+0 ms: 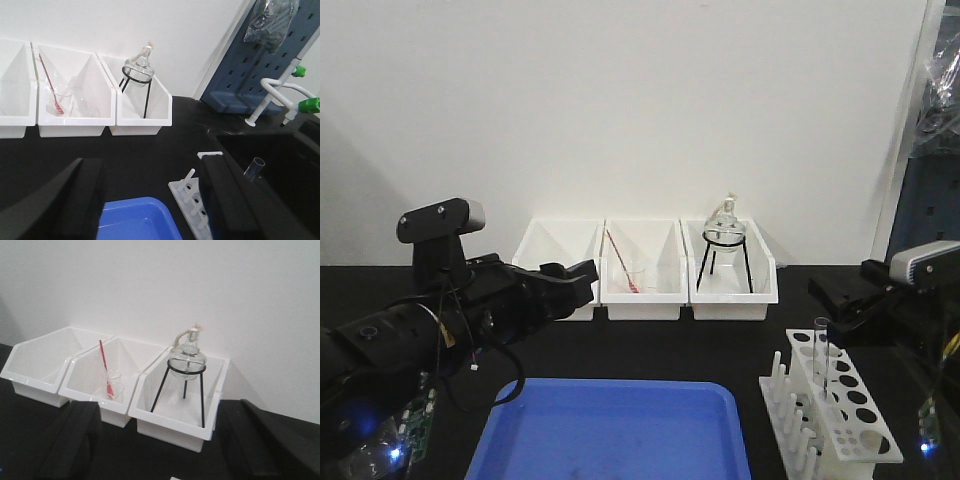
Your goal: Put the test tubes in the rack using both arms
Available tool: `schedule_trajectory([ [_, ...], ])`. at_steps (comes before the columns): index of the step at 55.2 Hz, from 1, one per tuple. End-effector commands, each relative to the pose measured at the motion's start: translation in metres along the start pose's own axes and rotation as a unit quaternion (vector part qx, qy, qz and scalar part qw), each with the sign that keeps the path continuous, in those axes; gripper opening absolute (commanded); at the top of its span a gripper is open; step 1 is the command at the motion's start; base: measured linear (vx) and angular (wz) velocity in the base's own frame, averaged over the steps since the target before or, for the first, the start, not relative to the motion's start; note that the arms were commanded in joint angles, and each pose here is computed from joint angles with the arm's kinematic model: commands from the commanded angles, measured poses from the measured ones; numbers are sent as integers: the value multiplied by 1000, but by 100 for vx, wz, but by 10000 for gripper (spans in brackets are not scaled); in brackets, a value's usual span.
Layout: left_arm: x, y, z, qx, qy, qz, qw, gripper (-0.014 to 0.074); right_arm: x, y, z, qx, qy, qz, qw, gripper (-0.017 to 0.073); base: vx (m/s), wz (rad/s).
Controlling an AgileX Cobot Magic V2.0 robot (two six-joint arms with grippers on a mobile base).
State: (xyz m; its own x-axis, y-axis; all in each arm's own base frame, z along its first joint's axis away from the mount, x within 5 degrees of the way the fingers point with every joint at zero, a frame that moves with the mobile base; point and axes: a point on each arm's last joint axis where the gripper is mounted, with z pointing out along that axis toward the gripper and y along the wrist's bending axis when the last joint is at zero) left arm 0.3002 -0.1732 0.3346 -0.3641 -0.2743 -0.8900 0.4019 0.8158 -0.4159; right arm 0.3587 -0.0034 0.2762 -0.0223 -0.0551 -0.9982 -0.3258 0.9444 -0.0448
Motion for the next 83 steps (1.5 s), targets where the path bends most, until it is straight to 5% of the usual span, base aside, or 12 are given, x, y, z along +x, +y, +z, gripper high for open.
schedule_trajectory([
  [1, -25, -13, -11, 36, -61, -3, 997, 522, -50, 5, -23, 16, -38, -2, 999, 527, 0, 0],
  [5, -25, -13, -11, 36, -61, -3, 997, 522, -69, 9, -39, 29, -37, 19, 999, 527, 0, 0],
  [12, -25, -13, -11, 36, -61, -3, 997, 522, -97, 23, -66, 14, -46, -6, 999, 527, 0, 0],
  [24, -26, -13, -11, 38, -63, -3, 997, 522, -97, 26, -68, 4, -36, -30, 999, 527, 0, 0],
  [44, -26, -13, -11, 38, -63, -3, 997, 520, -97, 26, -68, 6, -35, -30, 999, 527, 0, 0],
  [55, -28, 1, -21, -19, -22, -2, 1000, 454, -97, 26, -68, 6, -34, -30, 999, 527, 0, 0],
  [60, -29, 3, -45, -65, 29, 23, 997, 380, -97, 26, -68, 6, -34, -30, 999, 527, 0, 1],
  [63, -26, 6, -63, -82, 50, 61, 994, 314, -97, 26, -68, 6, -34, -31, 999, 527, 0, 0],
  [71, -2, 24, -120, -87, 24, 140, 986, 89, -97, 26, -68, 6, -34, -31, 999, 527, 0, 0],
  [74, 14, 38, -144, -98, 5, 147, 984, -6, -97, 26, -68, 6, -34, -31, 999, 527, 0, 0],
  [83, 73, 73, -213, -168, -37, 144, 975, -10, -97, 26, -68, 6, -34, -31, 999, 527, 0, 0],
])
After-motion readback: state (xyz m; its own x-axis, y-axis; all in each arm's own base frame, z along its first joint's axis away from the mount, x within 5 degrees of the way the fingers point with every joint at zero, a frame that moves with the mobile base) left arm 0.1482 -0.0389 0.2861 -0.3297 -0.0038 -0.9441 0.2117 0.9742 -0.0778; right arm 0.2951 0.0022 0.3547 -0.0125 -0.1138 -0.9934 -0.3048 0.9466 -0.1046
